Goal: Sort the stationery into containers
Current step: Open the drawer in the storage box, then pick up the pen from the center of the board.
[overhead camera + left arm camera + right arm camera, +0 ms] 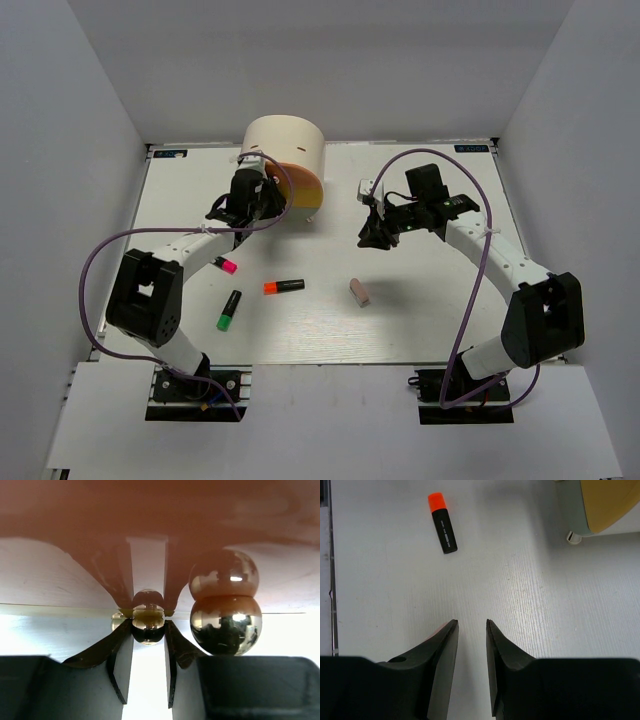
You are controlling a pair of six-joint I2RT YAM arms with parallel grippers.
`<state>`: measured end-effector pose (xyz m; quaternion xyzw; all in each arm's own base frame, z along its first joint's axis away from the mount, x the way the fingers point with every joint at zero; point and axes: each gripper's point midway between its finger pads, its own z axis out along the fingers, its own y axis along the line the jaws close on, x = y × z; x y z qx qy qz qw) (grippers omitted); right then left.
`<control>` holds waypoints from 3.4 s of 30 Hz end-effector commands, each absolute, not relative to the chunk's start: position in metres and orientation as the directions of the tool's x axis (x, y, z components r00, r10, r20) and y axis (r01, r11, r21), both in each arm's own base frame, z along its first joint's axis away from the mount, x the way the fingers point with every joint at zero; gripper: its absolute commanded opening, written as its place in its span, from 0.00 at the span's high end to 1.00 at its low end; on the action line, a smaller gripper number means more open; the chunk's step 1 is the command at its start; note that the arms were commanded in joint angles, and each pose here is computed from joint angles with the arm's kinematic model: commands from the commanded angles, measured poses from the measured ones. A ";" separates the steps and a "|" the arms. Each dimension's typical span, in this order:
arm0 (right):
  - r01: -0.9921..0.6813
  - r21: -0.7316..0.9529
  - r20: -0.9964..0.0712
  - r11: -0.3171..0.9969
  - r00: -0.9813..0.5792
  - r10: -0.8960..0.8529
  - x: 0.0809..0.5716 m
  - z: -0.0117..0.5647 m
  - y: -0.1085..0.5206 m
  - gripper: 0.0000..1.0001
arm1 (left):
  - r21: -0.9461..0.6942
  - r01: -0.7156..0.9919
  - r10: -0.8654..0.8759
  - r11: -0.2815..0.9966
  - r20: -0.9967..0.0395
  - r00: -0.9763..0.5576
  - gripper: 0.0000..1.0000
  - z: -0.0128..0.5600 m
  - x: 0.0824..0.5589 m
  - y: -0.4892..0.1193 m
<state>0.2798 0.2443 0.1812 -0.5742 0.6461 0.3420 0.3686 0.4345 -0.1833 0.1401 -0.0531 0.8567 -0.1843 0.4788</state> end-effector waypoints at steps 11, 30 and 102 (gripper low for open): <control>-0.995 -0.001 -0.881 0.103 -0.048 -0.470 0.281 0.188 0.246 0.64 | -0.423 0.144 -0.299 0.894 -0.806 -0.512 0.93 0.165 0.400 -0.183; -0.995 -0.020 -0.883 0.097 -0.028 -0.469 0.280 0.193 0.245 0.48 | -0.449 0.169 -0.289 0.877 -0.776 -0.561 0.46 0.159 0.354 -0.187; -0.964 -0.033 -0.592 -0.262 0.230 -0.772 0.215 0.027 0.429 0.40 | -0.524 -0.445 -0.688 0.726 -0.571 -0.448 0.40 0.187 0.147 -0.038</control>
